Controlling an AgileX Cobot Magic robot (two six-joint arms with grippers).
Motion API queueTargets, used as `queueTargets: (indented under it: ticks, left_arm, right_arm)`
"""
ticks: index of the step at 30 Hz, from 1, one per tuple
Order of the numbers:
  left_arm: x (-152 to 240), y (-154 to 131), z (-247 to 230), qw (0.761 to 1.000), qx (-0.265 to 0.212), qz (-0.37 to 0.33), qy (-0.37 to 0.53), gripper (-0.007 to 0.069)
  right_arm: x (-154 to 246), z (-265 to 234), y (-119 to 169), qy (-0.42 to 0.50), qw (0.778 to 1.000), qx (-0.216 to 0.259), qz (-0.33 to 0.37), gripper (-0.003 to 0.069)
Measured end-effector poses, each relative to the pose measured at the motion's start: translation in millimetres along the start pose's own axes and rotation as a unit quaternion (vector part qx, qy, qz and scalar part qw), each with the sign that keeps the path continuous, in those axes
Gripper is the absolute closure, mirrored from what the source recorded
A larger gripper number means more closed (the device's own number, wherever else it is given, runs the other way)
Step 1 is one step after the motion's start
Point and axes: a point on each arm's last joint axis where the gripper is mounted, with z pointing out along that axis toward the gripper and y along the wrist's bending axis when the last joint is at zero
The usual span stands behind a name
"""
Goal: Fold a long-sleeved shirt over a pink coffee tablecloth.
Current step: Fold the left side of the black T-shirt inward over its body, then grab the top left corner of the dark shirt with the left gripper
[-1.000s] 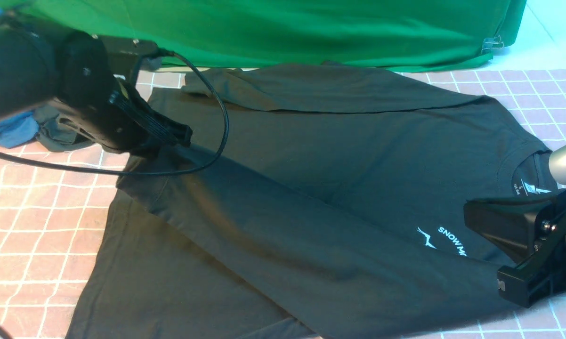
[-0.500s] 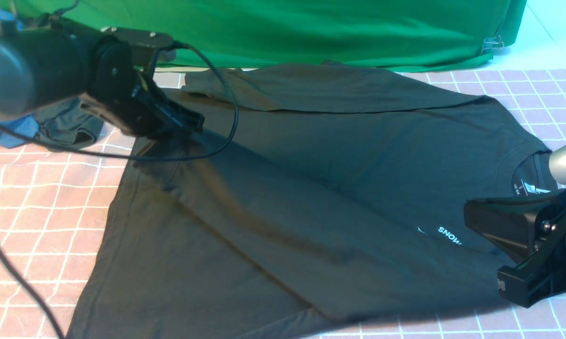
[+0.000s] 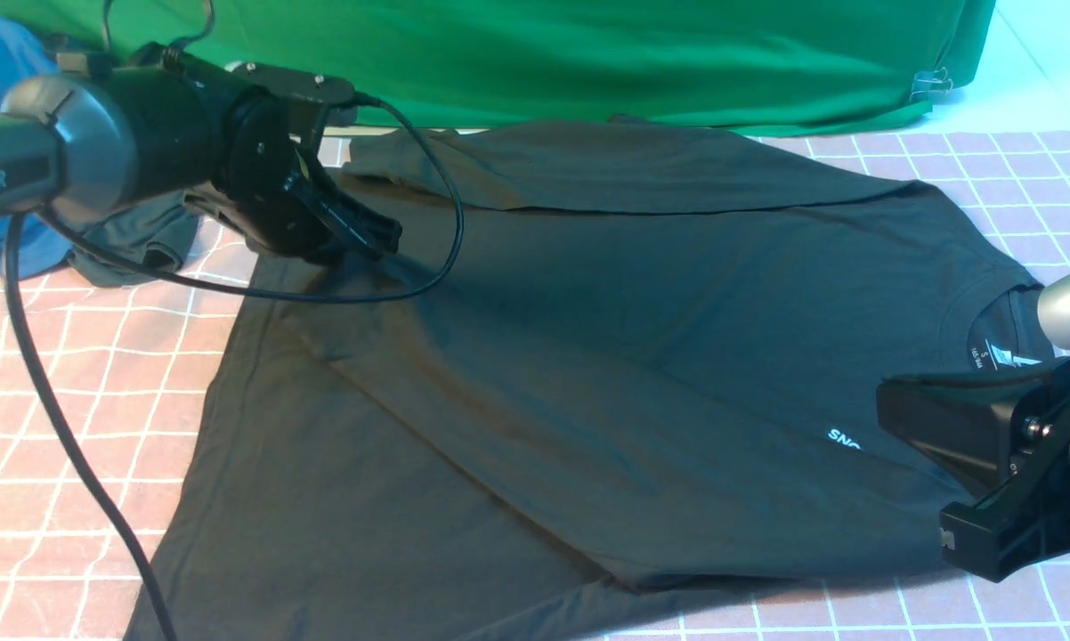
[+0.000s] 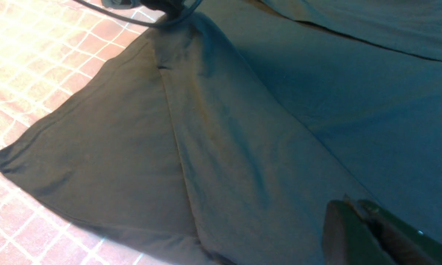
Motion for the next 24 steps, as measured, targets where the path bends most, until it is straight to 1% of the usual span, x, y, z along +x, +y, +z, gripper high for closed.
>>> queueTargets:
  ticks: [2, 3, 4, 5, 7, 8, 9, 11, 13, 17, 20, 24]
  left_arm:
    - [-7.5, 1.4, -3.6, 1.0, -0.001, -0.023, -0.014, 0.0329]
    - [-14.2, 2.6, -6.8, 0.998, -0.001, -0.05, -0.025, 0.0301]
    - [-18.2, 4.2, -8.9, 0.997, -0.001, -0.067, -0.032, 0.0291]
    - [-28.4, 8.9, -14.1, 0.993, 0.001, -0.109, -0.046, 0.0277]
    - [-39.3, 16.1, -19.1, 0.987, 0.006, -0.152, -0.052, 0.0267]
    - [-48.5, 22.3, -20.4, 0.98, 0.017, -0.193, -0.05, 0.0268]
    - [-55.1, 27.8, -22.6, 0.975, 0.022, -0.215, -0.05, 0.0269]
    - [-70.1, 37.4, -16.7, 0.961, 0.052, -0.269, -0.041, 0.0269]
    - [-80.5, 43.2, -11.4, 0.955, 0.066, -0.284, -0.043, 0.0269]
    - [-94.3, 47.8, 21.0, 0.952, 0.072, -0.296, -0.044, 0.0269]
    - [-93.0, 48.7, 57.1, 0.947, 0.07, -0.314, -0.03, 0.0269]
    - [-85.3, 53.8, 92.0, 0.939, 0.063, -0.337, -0.017, 0.0269]
  right_arm:
    - [0.0, 0.0, 0.0, 0.0, 1.0, 0.0, 0.0, 0.0613]
    - [0.0, 0.0, 0.0, 0.0, 1.0, 0.0, 0.0, 0.0613]
    - [0.0, 0.0, 0.0, 0.0, 1.0, 0.0, 0.0, 0.0613]
    - [0.0, 0.0, 0.0, 0.0, 1.0, 0.0, 0.001, 0.0613]
    - [0.0, 0.0, 0.0, 0.0, 1.0, 0.0, 0.002, 0.0613]
    - [0.0, 0.0, 0.0, 0.0, 1.0, 0.0, 0.003, 0.0613]
    - [0.0, 0.0, 0.0, 0.0, 1.0, 0.0, 0.003, 0.0613]
    - [0.0, 0.0, 0.0, 0.0, 1.0, 0.0, 0.004, 0.0613]
    - [0.0, 0.0, 0.0, 0.0, 1.0, 0.0, 0.005, 0.0613]
    - [0.0, 0.0, 0.0, 0.0, 1.0, 0.0, 0.006, 0.0613]
    - [0.0, 0.0, 0.0, 0.0, 1.0, 0.0, 0.005, 0.0609]
    - [0.0, 0.0, 0.0, 0.0, 1.0, 0.0, 0.006, 0.0606]
